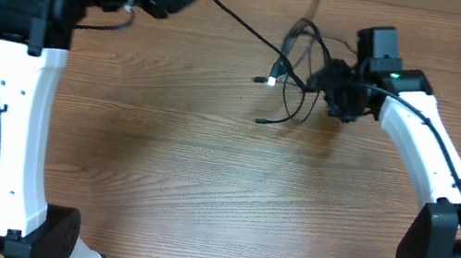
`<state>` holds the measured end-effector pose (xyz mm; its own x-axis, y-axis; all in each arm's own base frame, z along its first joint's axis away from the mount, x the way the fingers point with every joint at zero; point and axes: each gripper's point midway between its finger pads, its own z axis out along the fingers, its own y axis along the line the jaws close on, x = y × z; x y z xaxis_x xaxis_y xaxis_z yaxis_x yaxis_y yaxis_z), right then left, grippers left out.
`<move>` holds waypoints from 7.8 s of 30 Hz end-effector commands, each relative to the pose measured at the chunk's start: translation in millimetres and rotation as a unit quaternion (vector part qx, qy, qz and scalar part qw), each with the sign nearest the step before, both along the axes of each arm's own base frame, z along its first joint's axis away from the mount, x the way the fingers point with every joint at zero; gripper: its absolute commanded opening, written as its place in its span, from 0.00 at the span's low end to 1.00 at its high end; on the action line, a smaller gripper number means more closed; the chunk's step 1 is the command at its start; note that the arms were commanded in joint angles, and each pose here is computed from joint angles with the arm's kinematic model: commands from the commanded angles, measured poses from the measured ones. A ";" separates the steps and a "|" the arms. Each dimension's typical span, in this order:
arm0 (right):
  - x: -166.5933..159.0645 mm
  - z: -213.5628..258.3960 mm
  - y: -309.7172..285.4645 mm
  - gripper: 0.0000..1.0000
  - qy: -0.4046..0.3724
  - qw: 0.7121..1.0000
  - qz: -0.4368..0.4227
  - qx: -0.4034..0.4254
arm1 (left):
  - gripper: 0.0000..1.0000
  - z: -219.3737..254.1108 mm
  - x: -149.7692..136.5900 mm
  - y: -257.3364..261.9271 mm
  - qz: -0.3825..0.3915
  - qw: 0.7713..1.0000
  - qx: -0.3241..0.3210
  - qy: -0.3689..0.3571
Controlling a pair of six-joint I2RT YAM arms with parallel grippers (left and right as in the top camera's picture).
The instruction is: Untangle cables
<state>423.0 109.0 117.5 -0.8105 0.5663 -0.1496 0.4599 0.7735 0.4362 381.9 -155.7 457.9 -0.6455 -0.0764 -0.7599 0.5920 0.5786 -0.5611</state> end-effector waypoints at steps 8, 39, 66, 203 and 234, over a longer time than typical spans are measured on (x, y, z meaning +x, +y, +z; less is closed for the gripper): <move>-17.5 -9.3 -41.7 0.43 0.041 0.997 0.001 -0.066 | 0.04 -8.8 22.5 104.4 0.251 0.960 0.124 0.001; -30.6 98.9 -3.2 1.00 -0.056 0.968 0.234 0.071 | 0.63 -239.4 24.3 73.5 -0.002 0.912 0.280 0.299; -33.5 98.1 -3.2 1.00 -0.051 0.968 0.235 0.072 | 0.04 -423.5 76.3 -21.0 -0.225 0.890 0.337 0.211; 27.9 111.0 72.4 0.79 -0.143 0.988 0.042 -0.049 | 0.04 -74.5 30.6 -46.7 0.019 0.977 0.034 0.211; -39.9 136.0 112.6 1.00 -0.226 0.842 0.477 0.111 | 0.04 36.8 18.8 17.3 -0.001 0.997 -0.072 0.036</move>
